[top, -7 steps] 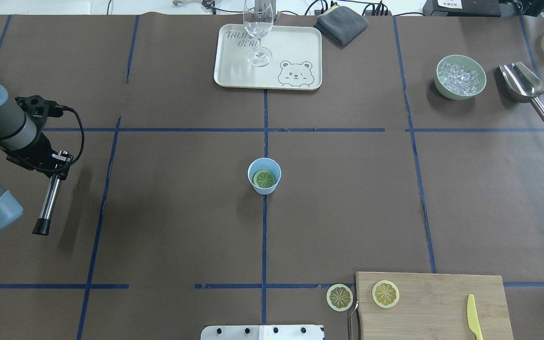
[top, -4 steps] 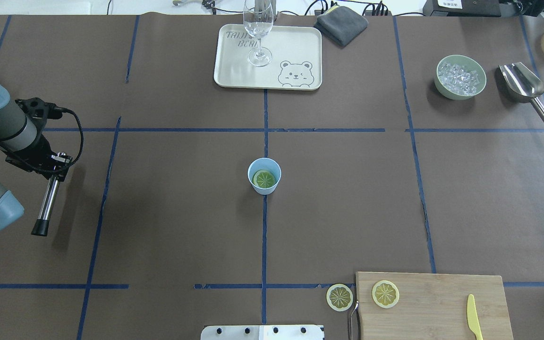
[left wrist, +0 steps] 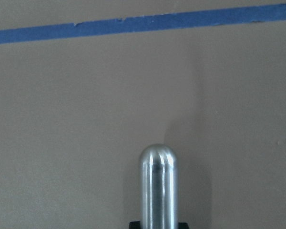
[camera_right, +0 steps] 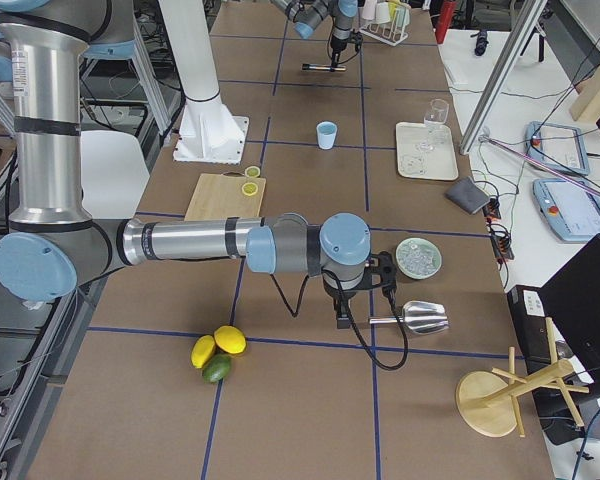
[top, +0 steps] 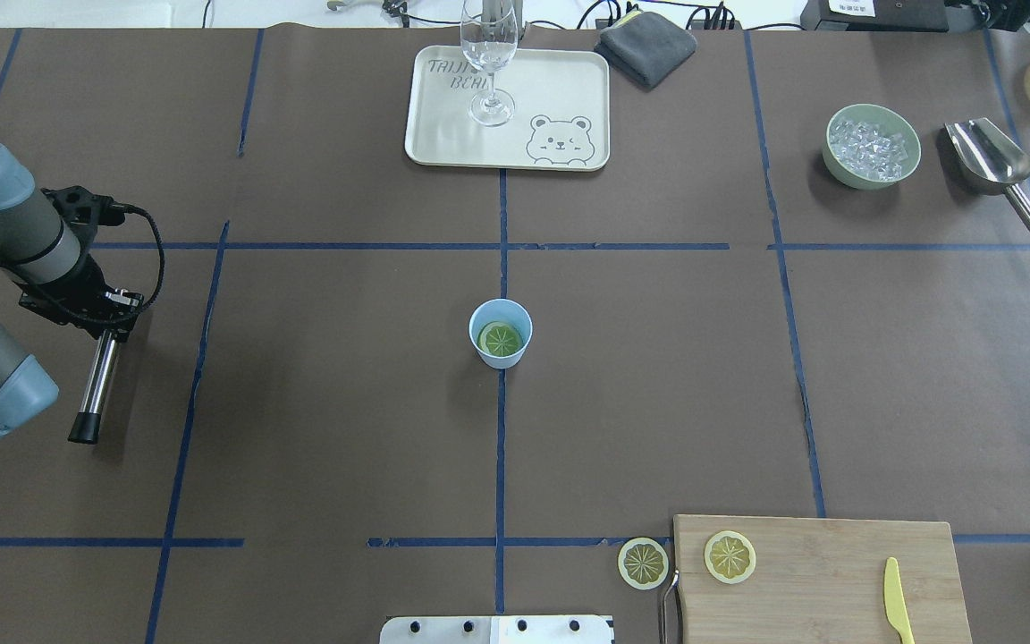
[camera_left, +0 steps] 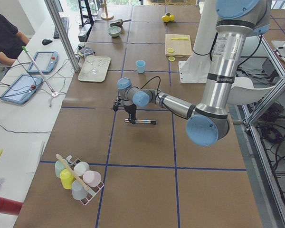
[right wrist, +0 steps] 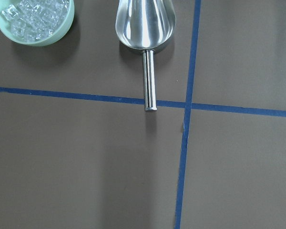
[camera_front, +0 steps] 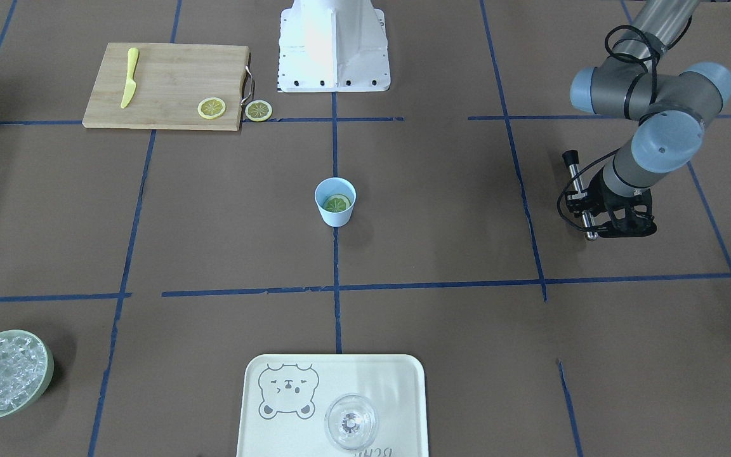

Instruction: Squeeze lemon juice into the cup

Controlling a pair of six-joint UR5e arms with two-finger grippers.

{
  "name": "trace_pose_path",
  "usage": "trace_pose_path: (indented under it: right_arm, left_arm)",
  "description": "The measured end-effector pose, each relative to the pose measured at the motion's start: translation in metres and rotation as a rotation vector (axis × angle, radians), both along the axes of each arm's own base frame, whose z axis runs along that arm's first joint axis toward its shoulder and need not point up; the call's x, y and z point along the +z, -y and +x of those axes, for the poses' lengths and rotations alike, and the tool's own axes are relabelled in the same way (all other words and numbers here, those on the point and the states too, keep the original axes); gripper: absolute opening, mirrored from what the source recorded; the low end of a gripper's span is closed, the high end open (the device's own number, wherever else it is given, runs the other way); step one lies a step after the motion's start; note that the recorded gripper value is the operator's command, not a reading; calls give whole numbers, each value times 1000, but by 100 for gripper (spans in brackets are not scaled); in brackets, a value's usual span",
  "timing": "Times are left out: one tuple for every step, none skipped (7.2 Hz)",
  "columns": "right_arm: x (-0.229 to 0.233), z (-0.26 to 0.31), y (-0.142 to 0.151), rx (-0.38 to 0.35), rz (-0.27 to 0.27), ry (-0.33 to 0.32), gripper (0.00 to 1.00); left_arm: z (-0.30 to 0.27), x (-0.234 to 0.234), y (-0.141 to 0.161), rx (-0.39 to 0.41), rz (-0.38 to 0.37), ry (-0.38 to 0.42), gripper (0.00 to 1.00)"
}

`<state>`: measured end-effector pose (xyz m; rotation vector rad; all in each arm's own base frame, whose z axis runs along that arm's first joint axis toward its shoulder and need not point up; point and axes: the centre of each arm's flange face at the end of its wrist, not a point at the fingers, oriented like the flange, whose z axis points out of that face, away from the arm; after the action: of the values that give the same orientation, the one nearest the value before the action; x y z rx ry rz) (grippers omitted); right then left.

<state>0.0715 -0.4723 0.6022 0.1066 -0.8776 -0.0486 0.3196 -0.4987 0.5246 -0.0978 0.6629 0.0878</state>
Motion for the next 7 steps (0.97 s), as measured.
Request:
trace_pose_path:
  right_arm:
    - [0, 0, 0, 0, 0, 0, 100]
    - [0, 0, 0, 0, 0, 0, 100]
    - [0, 0, 0, 0, 0, 0, 100]
    - [0, 0, 0, 0, 0, 0, 100]
    - [0, 0, 0, 0, 0, 0, 100]
    - [0, 0, 0, 0, -1, 0, 100]
    - [0, 0, -1, 0, -1, 0, 100]
  left_arm:
    - [1, 1, 2, 0, 0, 1, 100]
    - [-1, 1, 3, -1, 3, 0, 100]
    - [-8, -2, 8, -12, 9, -4, 100]
    - [-24, -11, 16, -35, 23, -16, 100]
    - [-51, -24, 27, -58, 60, -33, 100]
    - [-91, -34, 41, -65, 114, -40, 100]
    - [-139, -41, 53, -57, 171, -31, 100]
